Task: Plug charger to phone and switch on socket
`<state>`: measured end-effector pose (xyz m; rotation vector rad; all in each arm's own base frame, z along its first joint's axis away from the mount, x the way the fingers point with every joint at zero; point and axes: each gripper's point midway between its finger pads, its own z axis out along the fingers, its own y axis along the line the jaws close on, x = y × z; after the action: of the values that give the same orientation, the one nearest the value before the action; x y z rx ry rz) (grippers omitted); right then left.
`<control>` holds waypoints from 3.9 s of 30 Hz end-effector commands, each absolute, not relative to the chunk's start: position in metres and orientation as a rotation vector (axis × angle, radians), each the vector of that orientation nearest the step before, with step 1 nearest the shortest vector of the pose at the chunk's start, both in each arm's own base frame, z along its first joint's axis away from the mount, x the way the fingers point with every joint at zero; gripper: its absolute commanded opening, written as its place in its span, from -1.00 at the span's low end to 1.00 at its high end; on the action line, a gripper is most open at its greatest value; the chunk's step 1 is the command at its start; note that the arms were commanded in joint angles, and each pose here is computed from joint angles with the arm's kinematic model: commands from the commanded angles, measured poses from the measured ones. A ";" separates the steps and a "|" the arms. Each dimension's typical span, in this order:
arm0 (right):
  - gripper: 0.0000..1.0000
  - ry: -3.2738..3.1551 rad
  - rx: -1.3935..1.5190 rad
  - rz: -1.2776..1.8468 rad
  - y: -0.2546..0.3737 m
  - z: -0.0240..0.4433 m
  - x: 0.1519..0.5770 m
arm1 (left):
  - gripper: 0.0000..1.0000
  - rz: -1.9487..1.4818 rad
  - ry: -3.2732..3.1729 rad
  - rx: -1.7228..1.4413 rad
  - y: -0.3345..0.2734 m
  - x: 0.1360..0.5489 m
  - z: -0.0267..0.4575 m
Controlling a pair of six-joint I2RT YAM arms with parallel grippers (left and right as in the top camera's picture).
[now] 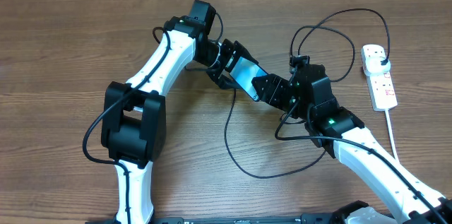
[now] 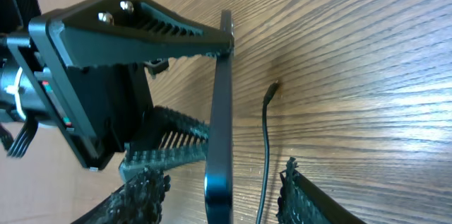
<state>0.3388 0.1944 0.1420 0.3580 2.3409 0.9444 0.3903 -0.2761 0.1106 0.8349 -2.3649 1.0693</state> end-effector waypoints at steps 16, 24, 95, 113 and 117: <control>0.06 2.344 0.386 0.772 0.186 0.127 0.349 | 0.42 1.089 -2.254 0.824 -0.304 0.378 0.128; -0.03 2.320 0.356 0.776 0.189 0.129 0.355 | 0.42 1.085 -2.264 0.817 -0.305 0.377 0.127; -0.92 1.944 0.844 1.238 0.154 0.223 0.384 | 1.00 1.853 -2.311 0.056 -0.291 0.427 0.199; -0.91 1.468 1.163 1.524 0.148 0.289 0.406 | 0.63 2.111 -2.237 0.049 -0.317 0.466 0.270; -0.92 1.419 1.171 1.507 0.147 0.294 0.412 | 0.54 2.108 -2.242 0.049 -0.325 0.464 0.269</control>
<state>0.4045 0.1548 0.2705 1.1510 1.5317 1.5017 0.4657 -0.3152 0.2647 0.0237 -2.2536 2.1170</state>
